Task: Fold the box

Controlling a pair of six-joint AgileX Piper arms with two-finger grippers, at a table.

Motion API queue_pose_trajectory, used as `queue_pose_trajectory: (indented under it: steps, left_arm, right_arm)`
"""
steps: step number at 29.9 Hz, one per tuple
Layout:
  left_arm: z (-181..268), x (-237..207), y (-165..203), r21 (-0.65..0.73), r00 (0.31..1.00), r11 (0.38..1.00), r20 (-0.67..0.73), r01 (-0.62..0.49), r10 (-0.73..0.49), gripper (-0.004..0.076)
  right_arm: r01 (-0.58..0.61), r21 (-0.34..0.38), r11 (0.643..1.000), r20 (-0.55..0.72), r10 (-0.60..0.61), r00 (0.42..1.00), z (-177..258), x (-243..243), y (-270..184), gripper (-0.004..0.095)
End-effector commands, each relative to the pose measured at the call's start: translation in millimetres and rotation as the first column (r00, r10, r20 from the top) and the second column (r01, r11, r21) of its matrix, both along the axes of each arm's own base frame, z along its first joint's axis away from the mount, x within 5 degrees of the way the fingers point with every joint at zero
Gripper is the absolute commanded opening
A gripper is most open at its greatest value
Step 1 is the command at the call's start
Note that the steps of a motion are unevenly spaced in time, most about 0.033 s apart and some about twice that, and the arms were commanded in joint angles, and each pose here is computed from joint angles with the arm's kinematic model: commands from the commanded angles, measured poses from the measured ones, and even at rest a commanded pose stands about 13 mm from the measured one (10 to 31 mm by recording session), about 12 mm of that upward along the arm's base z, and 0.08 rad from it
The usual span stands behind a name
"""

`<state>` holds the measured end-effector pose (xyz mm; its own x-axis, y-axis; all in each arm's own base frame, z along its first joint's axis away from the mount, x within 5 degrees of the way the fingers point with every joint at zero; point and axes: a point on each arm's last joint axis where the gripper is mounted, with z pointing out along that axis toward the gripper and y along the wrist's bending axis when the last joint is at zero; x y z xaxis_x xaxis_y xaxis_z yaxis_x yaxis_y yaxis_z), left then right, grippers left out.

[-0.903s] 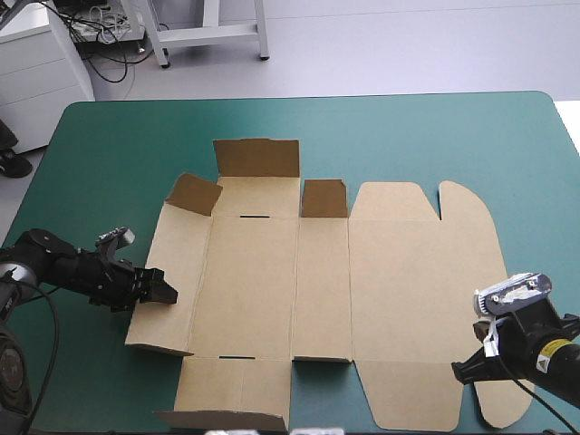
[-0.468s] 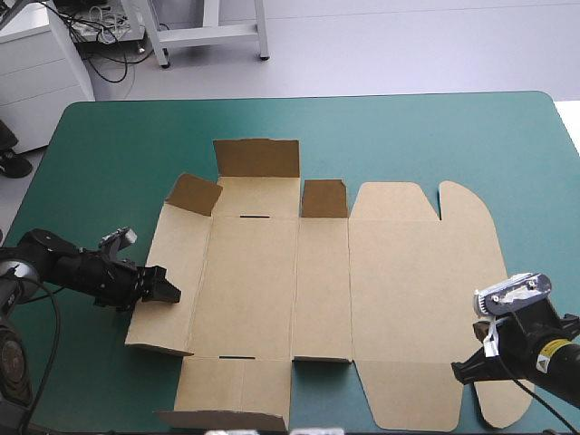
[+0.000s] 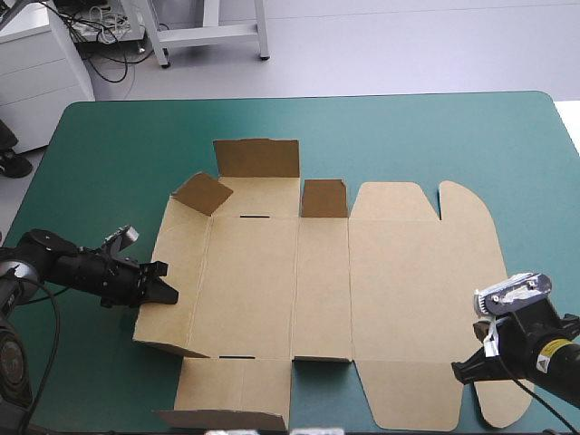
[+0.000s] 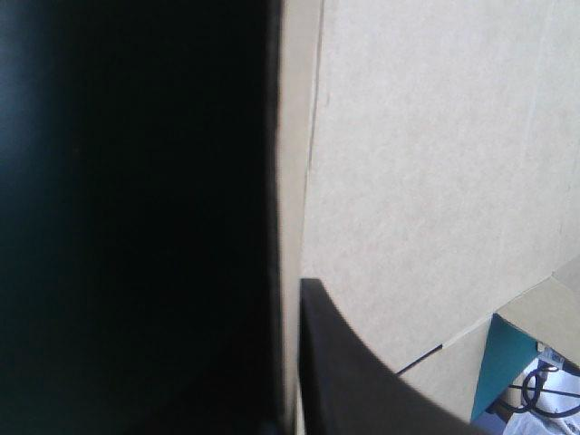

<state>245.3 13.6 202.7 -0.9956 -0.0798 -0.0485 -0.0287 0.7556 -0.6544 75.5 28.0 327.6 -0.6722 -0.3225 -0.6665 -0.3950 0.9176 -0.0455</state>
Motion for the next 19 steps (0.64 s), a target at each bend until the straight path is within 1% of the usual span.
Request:
queue_pose_trajectory:
  steps: [1,3,8,12,16,19]
  left_arm:
    - [11,1,-2,0.012,0.997,0.999,0.067,0.035,-0.036,-0.0031]
    - [12,0,-5,0.007,0.992,0.996,0.09,0.087,-0.087,-0.0032]
    - [14,1,-8,-0.033,0.99,0.995,0.113,0.093,-0.089,-0.0032]
    - [17,0,-9,-0.033,0.986,0.994,0.129,0.106,-0.101,-0.0032]
    - [34,-2,-9,0.02,0.972,0.995,0.213,0.096,-0.098,-0.0032]
    - [61,-2,-11,0.099,0.94,0.988,0.31,0.118,-0.143,-0.0032]
  right_arm:
    - [0.005,0.025,1.0,0.069,-0.007,0.998,10,3,1,-0.0018]
    - [0.005,0.025,1.0,0.069,-0.007,0.998,10,3,1,-0.0018]
    - [0.004,0.024,1.0,0.07,-0.005,0.998,10,3,1,-0.0018]
    - [0.004,0.025,1.0,0.073,-0.005,0.997,10,4,1,-0.0018]
    - [0.003,0.027,1.0,0.077,-0.006,0.997,11,4,1,-0.0018]
    - [0.001,0.024,1.0,0.078,-0.003,0.997,11,4,1,-0.0018]
